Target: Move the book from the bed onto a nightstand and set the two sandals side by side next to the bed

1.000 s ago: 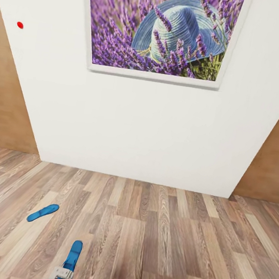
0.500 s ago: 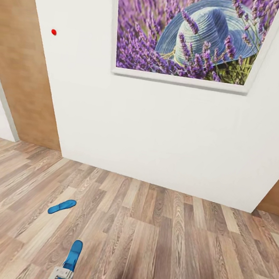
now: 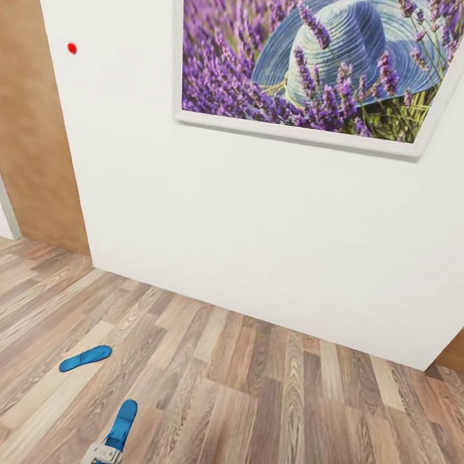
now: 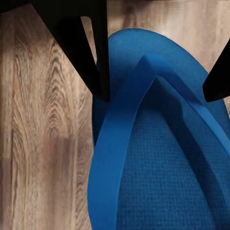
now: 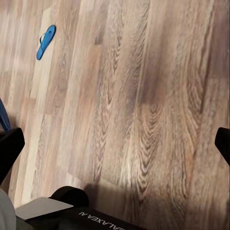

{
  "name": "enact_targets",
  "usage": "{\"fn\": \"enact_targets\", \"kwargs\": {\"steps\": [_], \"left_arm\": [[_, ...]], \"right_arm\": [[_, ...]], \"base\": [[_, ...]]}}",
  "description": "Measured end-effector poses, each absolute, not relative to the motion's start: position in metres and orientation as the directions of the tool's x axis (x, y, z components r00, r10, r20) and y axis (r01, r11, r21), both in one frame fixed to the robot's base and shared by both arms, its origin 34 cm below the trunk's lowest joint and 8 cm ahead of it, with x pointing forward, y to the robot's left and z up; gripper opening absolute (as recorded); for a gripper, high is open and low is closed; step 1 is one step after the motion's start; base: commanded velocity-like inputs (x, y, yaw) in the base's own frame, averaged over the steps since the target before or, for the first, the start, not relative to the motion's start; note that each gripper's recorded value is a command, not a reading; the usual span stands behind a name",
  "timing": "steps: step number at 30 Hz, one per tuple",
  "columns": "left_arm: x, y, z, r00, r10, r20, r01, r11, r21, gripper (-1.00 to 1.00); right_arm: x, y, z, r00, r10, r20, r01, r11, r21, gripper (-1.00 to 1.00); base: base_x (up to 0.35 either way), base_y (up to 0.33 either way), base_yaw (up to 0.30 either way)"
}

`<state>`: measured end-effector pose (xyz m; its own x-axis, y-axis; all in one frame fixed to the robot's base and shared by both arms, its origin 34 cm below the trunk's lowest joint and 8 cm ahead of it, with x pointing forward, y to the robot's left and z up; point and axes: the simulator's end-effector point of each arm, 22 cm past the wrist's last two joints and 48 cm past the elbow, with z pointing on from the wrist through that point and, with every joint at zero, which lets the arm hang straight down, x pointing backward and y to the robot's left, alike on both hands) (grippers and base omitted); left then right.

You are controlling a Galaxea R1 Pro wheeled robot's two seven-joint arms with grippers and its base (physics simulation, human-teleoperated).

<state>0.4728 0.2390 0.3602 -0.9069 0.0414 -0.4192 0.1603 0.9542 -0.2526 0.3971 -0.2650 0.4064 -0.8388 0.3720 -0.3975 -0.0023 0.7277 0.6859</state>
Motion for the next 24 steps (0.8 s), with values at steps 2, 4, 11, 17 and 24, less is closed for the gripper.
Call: {"fn": "enact_targets", "kwargs": {"steps": [2, 4, 11, 17, 24], "left_arm": [[0.4728, 0.239, 0.3602, -0.907, 0.042, -0.419, 0.161, 0.954, -0.253, -1.0], [0.4728, 0.239, 0.3602, -0.907, 0.042, -0.419, 0.16, 0.954, -0.252, -1.0], [0.4728, 0.239, 0.3602, -0.907, 0.041, -0.419, 0.16, 0.954, -0.253, -1.0], [0.4728, 0.239, 0.3602, -0.907, 0.041, -0.419, 0.16, 0.954, -0.253, -1.0], [0.4728, 0.2391, 0.3602, -0.907, 0.041, -0.419, 0.16, 0.954, -0.252, -1.0]], "right_arm": [[0.3969, -0.2651, 0.4063, -0.839, 0.372, -0.397, -0.002, 0.728, 0.686, 1.0], [0.3969, -0.2651, 0.4063, -0.839, 0.372, -0.397, -0.002, 0.728, 0.686, 1.0], [0.3969, -0.2651, 0.4063, -0.839, 0.372, -0.397, -0.002, 0.728, 0.686, 1.0], [0.3971, -0.265, 0.4064, -0.839, 0.372, -0.397, -0.002, 0.728, 0.686, 1.0], [0.3973, -0.2651, 0.4065, -0.839, 0.372, -0.398, -0.002, 0.728, 0.686, 1.0]], "base": [[0.269, -0.199, 0.0], [0.269, -0.2, 0.0], [0.269, -0.2, 0.0], [0.269, -0.2, 0.0], [0.269, -0.2, 0.033]]}}
